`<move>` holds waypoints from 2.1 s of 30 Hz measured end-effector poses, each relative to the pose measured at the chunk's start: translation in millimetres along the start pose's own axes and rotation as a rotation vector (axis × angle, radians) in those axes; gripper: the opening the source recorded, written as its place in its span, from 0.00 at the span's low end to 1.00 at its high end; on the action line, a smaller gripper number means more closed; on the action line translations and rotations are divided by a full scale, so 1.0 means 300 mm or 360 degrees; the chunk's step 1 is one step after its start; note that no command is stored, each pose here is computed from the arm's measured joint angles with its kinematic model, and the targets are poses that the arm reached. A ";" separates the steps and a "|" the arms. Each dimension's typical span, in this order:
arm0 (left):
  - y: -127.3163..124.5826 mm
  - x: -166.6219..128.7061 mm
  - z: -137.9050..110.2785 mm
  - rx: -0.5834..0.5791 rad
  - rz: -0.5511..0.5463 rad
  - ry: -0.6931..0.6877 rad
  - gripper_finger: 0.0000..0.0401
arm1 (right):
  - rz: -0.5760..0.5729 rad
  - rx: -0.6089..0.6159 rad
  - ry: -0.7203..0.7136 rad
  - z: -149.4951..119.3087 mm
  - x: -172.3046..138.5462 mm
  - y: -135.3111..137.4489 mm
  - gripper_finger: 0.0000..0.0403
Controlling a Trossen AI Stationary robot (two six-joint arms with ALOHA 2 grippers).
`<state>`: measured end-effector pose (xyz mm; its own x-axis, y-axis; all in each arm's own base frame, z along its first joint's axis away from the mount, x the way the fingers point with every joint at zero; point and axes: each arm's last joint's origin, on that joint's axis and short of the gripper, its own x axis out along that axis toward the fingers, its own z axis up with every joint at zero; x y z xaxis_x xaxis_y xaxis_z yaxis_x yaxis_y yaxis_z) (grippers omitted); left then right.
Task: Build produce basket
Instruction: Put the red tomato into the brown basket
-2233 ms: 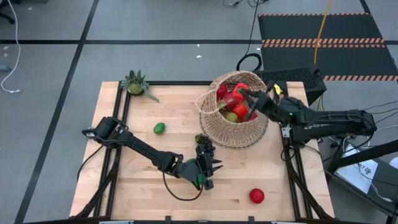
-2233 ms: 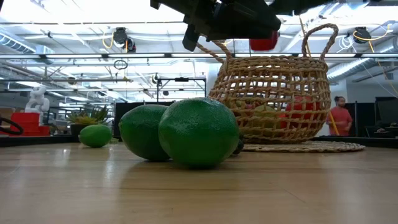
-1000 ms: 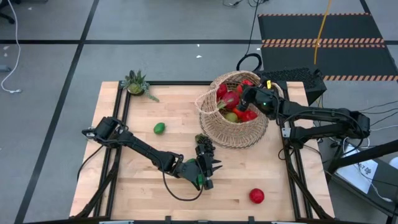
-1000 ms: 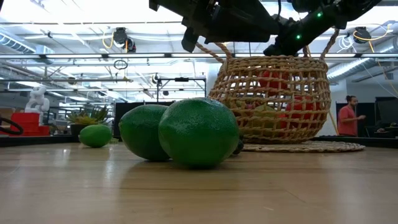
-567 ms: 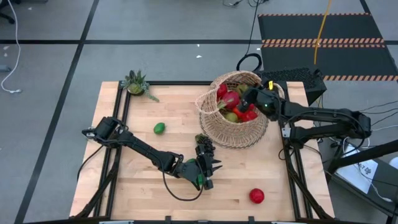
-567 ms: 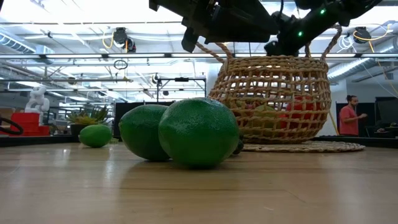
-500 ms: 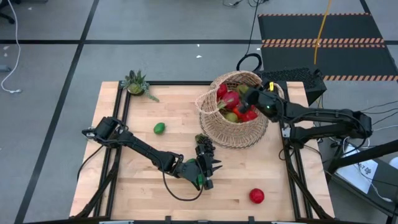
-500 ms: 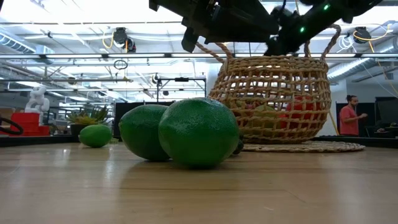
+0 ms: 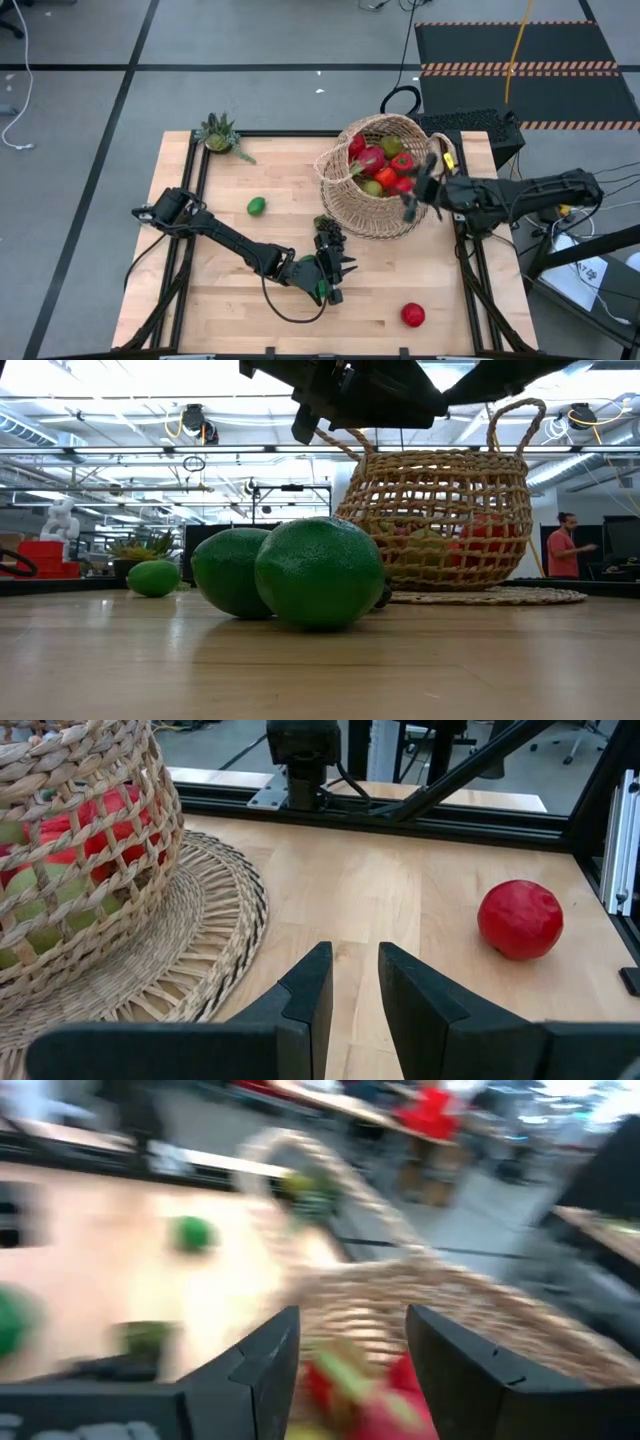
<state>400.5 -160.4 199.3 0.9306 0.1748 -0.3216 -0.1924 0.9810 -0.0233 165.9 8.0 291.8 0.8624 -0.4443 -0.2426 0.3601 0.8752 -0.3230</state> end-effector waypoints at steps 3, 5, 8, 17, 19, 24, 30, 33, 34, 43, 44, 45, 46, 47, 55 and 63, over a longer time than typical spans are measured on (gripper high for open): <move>-0.006 -0.003 -0.001 -0.0004 -0.0008 -0.0002 0.22 | 0.0224 0.0020 -0.0025 0.000 -0.037 0.043 0.44; -0.008 -0.005 -0.001 -0.0019 -0.0011 -0.0003 0.22 | 0.0358 0.0013 -0.0034 -0.001 -0.058 0.072 0.44; -0.015 -0.009 0.001 -0.0044 -0.0023 -0.0020 0.22 | 0.0552 0.0012 -0.0062 0.001 -0.092 0.114 0.44; -0.043 -0.023 0.003 -0.0070 -0.0133 -0.0036 0.22 | 0.0978 0.0137 -0.0004 -0.017 -0.206 0.224 0.44; -0.048 -0.025 0.005 -0.0075 -0.0158 -0.0041 0.22 | 0.1059 0.0156 0.0023 -0.023 -0.230 0.252 0.44; -0.086 -0.042 0.041 -0.0066 -0.0305 -0.0125 0.22 | 0.1241 0.0190 0.0157 -0.053 -0.284 0.343 0.44; -0.203 -0.091 0.145 0.0196 -0.0408 -0.0215 0.24 | 0.1295 0.0224 0.0360 -0.121 -0.348 0.464 0.44; -0.257 -0.089 0.160 0.0269 -0.0425 -0.0218 0.31 | 0.1333 0.0267 0.0482 -0.163 -0.386 0.522 0.44; -0.269 -0.088 0.158 0.0305 -0.0418 -0.0200 0.35 | 0.1344 0.0279 0.0518 -0.179 -0.401 0.541 0.44; -0.365 0.017 0.120 0.0283 -0.0428 -0.0212 0.70 | 0.1392 0.0305 0.0649 -0.288 -0.500 0.652 0.44; -0.375 0.033 0.110 0.0282 -0.0427 -0.0210 0.73 | 0.1394 0.0315 0.0697 -0.299 -0.503 0.659 0.44; -0.384 0.046 0.100 0.0283 -0.0427 -0.0204 0.75 | 0.1386 0.0321 0.0725 -0.310 -0.506 0.665 0.43; -0.394 0.063 0.087 0.0288 -0.0429 -0.0198 0.77 | 0.1379 0.0328 0.0738 -0.317 -0.507 0.672 0.42; -0.405 0.079 0.073 0.0290 -0.0435 -0.0193 0.78 | 0.1371 0.0325 0.0747 -0.325 -0.507 0.679 0.41; -0.461 0.165 0.003 0.0297 -0.0449 -0.0176 0.82 | 0.1293 0.0288 0.1007 -0.389 -0.457 0.730 0.32; -0.447 0.186 -0.027 0.0325 -0.0412 -0.0095 0.83 | 0.1204 0.0226 0.1083 -0.408 -0.377 0.753 0.23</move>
<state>475.5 -283.0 176.7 0.9582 -0.0839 -0.2736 0.1138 0.9889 0.0953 106.0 232.7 134.2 0.5127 0.2577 -0.8190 -0.1170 0.9660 0.2306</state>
